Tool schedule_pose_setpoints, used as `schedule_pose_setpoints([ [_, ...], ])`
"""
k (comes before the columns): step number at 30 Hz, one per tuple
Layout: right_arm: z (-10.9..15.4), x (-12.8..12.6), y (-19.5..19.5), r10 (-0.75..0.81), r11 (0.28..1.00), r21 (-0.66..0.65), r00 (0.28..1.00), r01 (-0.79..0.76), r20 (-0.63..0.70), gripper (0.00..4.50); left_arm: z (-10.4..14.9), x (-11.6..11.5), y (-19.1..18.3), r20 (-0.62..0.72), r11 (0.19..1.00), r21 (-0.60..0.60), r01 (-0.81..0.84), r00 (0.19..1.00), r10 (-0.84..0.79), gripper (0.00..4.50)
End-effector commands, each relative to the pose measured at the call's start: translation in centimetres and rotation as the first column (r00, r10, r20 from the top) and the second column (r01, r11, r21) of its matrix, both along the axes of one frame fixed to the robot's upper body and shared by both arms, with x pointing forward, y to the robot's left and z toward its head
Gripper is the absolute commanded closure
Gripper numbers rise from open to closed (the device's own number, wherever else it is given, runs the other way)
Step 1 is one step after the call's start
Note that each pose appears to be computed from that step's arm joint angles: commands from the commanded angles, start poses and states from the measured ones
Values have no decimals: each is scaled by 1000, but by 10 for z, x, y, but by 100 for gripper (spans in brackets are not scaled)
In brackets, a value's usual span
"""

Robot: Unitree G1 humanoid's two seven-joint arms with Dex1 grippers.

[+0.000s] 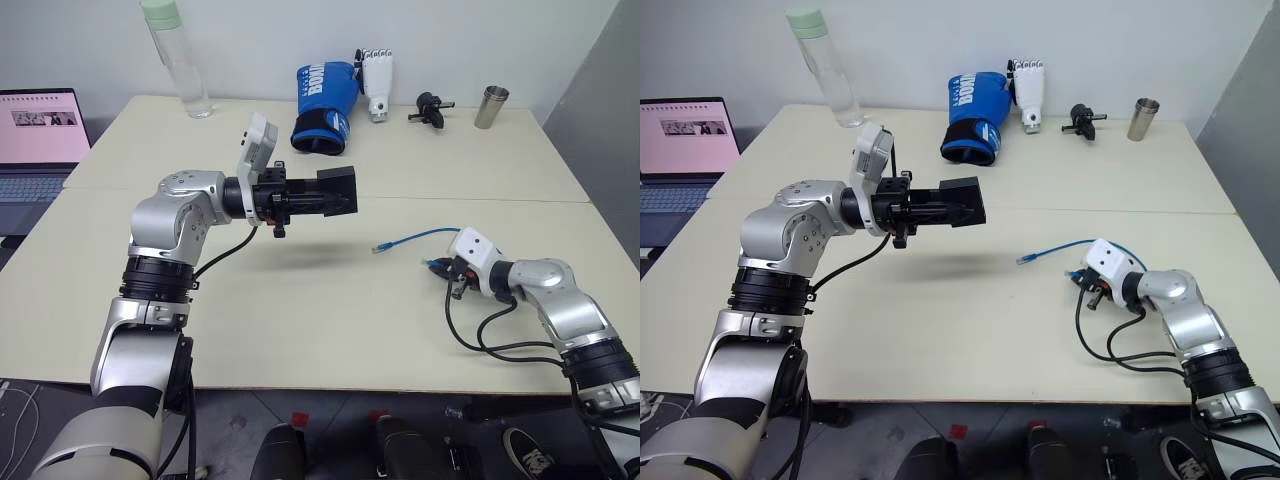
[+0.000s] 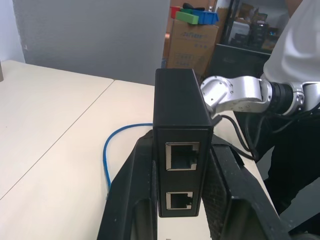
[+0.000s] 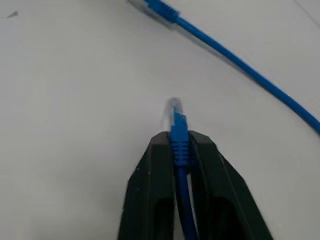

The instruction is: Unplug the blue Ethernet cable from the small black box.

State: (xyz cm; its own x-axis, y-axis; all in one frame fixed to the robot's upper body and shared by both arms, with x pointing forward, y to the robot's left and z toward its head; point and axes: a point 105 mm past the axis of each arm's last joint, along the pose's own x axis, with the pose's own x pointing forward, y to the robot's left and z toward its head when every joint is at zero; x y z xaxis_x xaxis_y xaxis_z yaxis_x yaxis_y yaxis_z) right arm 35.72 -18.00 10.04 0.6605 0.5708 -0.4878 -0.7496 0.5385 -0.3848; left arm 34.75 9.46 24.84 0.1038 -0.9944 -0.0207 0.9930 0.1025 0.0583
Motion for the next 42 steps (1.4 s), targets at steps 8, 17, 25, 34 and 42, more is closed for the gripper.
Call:
schedule_pose_setpoints([
  [8,32,-14,4,71,996,50,997,-71,-10,144,14,-5,1,50,1000,-28,6,999,-5,371],
  [17,86,-48,14,215,963,189,971,-193,-101,5,14,-3,5,57,1000,-24,-12,998,13,371],
  [25,182,-55,31,290,849,466,957,-247,-21,5,16,0,21,50,997,-27,-72,996,73,371],
  [34,203,-68,72,312,803,513,948,-302,70,5,-4,55,55,94,862,-49,-504,857,507,371],
  [42,168,-64,88,249,837,478,963,-266,101,5,-81,102,101,112,469,-1,-883,465,878,371],
])
